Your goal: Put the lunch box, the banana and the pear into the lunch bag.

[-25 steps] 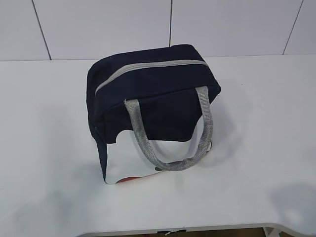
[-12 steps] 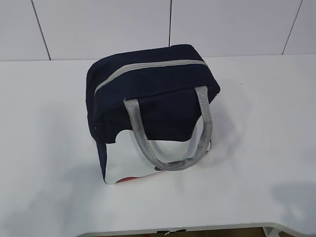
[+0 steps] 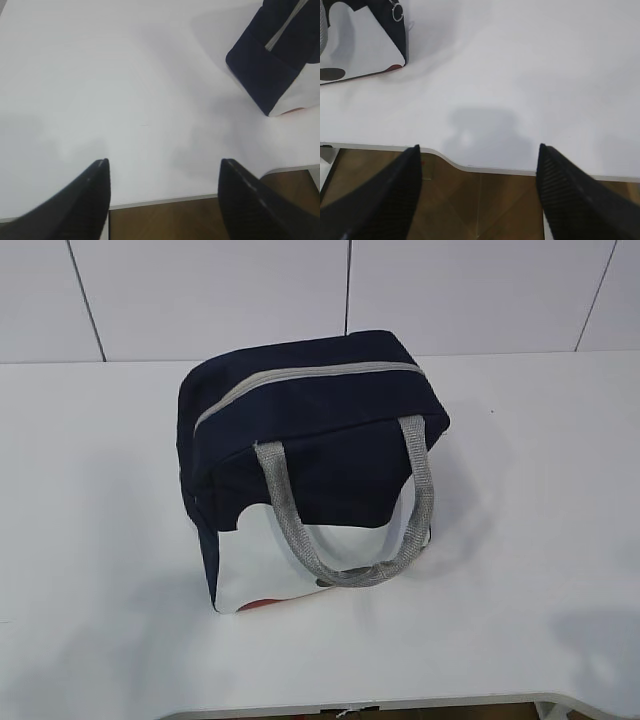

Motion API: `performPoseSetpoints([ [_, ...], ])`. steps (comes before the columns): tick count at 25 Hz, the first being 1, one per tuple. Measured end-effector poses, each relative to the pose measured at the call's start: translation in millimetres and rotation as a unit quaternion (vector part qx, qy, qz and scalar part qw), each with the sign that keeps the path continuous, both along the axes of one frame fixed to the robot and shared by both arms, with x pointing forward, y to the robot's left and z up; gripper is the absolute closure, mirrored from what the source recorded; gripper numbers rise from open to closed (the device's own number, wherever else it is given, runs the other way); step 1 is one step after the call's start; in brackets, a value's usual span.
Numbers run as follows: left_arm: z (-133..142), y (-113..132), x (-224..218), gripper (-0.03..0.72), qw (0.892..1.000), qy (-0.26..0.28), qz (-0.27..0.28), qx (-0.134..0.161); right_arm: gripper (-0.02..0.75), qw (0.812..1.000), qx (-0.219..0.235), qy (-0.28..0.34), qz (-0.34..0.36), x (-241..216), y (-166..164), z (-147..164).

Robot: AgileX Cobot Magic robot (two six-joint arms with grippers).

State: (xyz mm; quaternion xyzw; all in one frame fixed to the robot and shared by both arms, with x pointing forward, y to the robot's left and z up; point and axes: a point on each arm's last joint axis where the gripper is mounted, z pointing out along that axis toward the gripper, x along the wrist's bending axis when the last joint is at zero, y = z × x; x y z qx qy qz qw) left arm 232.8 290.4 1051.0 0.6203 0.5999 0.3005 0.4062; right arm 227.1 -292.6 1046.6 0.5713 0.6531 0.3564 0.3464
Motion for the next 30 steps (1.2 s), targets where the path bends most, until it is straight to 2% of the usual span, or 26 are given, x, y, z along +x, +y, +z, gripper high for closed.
performPoseSetpoints([
  [30, 0.0, -0.1, 0.0, 0.203, 1.000, 0.000, 0.000, 0.000, 0.157, 1.000, 0.000, 0.000, 0.014, 0.1, -0.5, -0.4],
])
